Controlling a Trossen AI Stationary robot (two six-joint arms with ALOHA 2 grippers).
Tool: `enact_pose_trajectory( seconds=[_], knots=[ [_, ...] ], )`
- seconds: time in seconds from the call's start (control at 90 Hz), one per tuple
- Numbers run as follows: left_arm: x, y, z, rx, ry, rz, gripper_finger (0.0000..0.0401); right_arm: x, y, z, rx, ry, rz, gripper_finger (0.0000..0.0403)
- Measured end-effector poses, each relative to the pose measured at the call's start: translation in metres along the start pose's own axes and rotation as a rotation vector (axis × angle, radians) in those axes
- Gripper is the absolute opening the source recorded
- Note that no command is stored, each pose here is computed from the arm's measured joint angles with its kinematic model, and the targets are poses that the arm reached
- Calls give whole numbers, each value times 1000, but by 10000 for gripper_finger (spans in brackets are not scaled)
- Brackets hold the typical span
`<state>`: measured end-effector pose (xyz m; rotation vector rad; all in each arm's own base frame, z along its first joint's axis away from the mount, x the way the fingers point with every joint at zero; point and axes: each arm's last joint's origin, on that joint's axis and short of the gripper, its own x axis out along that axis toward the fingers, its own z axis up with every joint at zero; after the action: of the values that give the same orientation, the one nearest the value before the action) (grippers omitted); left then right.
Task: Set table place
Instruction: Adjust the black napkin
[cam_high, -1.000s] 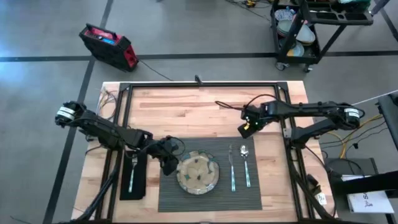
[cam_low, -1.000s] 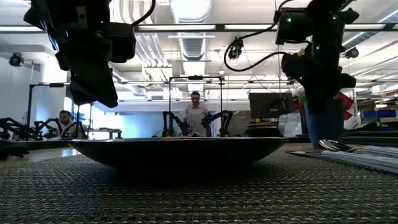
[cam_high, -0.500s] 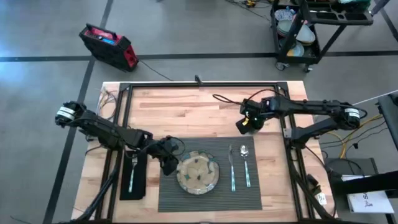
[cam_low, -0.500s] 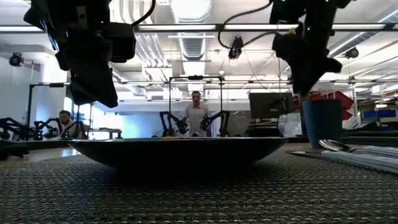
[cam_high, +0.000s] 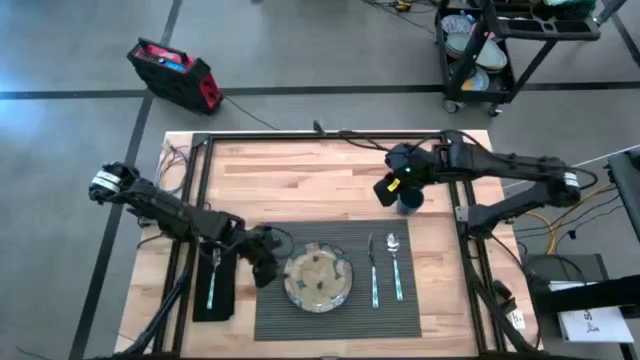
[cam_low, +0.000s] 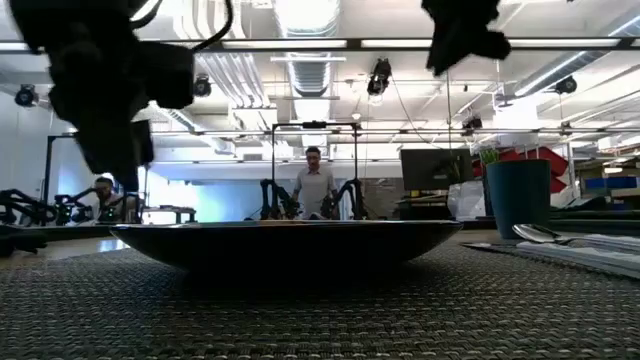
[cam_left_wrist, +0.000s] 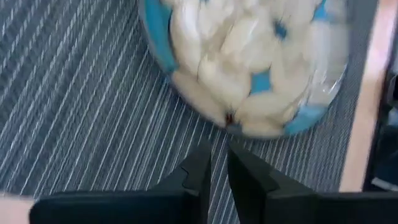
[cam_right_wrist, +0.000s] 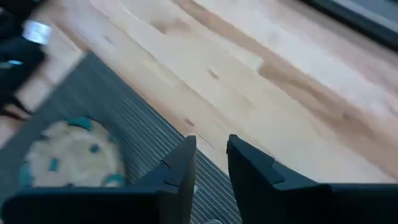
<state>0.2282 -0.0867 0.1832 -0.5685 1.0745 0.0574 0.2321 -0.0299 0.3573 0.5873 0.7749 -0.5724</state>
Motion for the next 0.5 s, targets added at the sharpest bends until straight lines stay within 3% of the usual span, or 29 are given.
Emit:
enact_pose_trajectory(
  seconds=[0.178,0.5],
  knots=[
    [0,-2,-18,26,99,62,37,-16,17,-2,-39,-58,33,6],
    [-4,-12,-51,60,223,125,3,-21,34,-20,-46,-85,23,1]
  ],
)
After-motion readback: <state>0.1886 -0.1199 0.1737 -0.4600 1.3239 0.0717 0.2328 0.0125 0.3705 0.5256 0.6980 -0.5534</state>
